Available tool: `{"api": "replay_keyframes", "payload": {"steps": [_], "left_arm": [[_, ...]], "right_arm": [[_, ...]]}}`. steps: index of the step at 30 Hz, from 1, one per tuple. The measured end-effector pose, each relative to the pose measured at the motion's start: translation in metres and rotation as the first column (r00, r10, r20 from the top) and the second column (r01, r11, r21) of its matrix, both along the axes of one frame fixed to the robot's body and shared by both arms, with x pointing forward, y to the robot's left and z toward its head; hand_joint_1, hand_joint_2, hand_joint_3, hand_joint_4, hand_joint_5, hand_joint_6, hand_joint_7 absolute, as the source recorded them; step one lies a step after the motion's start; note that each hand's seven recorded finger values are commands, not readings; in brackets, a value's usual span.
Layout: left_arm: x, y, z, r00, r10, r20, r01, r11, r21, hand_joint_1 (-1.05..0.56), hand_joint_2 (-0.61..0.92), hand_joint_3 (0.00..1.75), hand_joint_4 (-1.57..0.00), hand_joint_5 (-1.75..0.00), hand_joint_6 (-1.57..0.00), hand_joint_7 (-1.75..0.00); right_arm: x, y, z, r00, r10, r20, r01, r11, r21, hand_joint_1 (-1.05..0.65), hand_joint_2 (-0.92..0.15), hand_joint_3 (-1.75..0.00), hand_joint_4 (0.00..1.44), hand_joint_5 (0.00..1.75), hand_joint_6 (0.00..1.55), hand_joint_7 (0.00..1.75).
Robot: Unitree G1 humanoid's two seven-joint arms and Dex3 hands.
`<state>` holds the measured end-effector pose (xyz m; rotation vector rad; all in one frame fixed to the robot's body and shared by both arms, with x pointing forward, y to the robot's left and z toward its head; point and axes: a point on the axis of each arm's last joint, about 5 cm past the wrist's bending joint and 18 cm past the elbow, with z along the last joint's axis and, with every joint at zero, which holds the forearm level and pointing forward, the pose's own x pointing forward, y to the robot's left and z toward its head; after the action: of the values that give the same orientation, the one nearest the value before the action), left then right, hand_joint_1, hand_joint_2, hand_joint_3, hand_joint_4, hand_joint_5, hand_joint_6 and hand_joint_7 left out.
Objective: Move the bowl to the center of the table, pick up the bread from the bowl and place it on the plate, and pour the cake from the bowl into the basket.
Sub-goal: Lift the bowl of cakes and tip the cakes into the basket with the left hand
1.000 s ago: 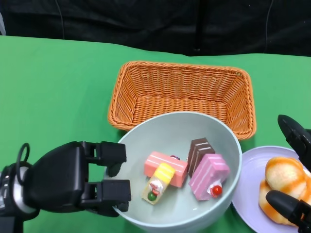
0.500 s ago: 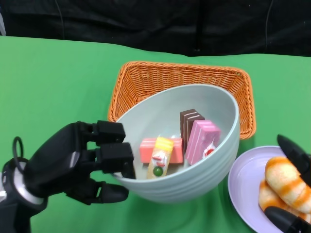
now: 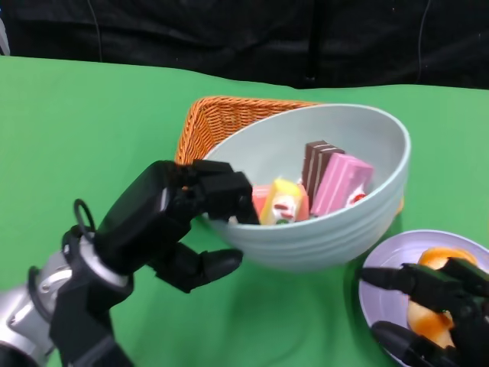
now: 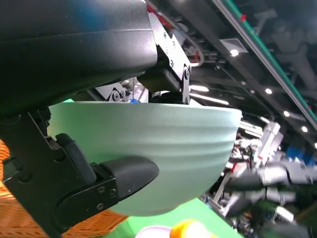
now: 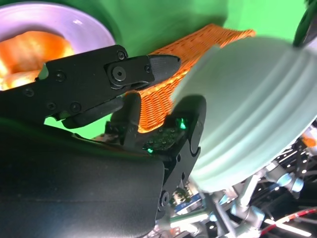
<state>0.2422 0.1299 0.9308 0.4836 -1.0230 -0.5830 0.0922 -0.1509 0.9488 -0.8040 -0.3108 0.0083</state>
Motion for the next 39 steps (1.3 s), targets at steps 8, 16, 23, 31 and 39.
{"api": "replay_keyframes", "payload": {"steps": [8, 16, 23, 31, 39], "left_arm": [[0.009, -0.018, 0.006, 0.995, 0.000, -0.095, -0.009, 0.995, -0.095, -0.06, 0.16, 1.75, -1.04, -1.75, -0.84, -1.72], [0.018, -0.039, 0.003, 0.972, 0.005, -0.236, -0.043, 0.987, -0.155, -0.08, 0.20, 1.75, -1.04, -1.75, -0.85, -1.75], [0.024, -0.065, 0.002, 0.932, -0.011, -0.362, -0.074, 0.973, -0.220, -0.17, 0.18, 1.75, -1.08, -1.75, -0.85, -1.75], [0.026, -0.082, 0.001, 0.833, -0.036, -0.552, -0.173, 0.931, -0.322, -0.17, 0.22, 1.74, -1.08, -1.75, -0.85, -1.73], [0.026, -0.099, 0.007, 0.702, -0.128, -0.701, -0.250, 0.877, -0.411, -0.11, 0.23, 1.74, -1.05, -1.75, -0.88, -1.72]], "right_arm": [[0.004, 0.005, -0.003, 0.999, 0.034, 0.001, -0.034, 0.999, 0.020, -0.28, -0.85, -0.21, 0.73, 0.92, 0.88, 0.47], [0.003, 0.007, -0.007, 0.999, 0.043, -0.010, -0.043, 0.999, 0.026, -0.27, -0.85, -0.22, 0.71, 0.92, 0.87, 0.46], [0.002, 0.007, -0.008, 0.999, 0.035, -0.008, -0.035, 0.999, 0.033, -0.26, -0.84, -0.24, 0.70, 0.93, 0.87, 0.47], [0.001, 0.007, -0.009, 0.999, 0.032, -0.008, -0.032, 0.999, 0.031, -0.27, -0.84, -0.25, 0.69, 0.93, 0.86, 0.47], [0.000, 0.006, -0.009, 1.000, 0.029, -0.009, -0.029, 0.999, 0.031, -0.27, -0.83, -0.26, 0.68, 0.93, 0.85, 0.47]]}}
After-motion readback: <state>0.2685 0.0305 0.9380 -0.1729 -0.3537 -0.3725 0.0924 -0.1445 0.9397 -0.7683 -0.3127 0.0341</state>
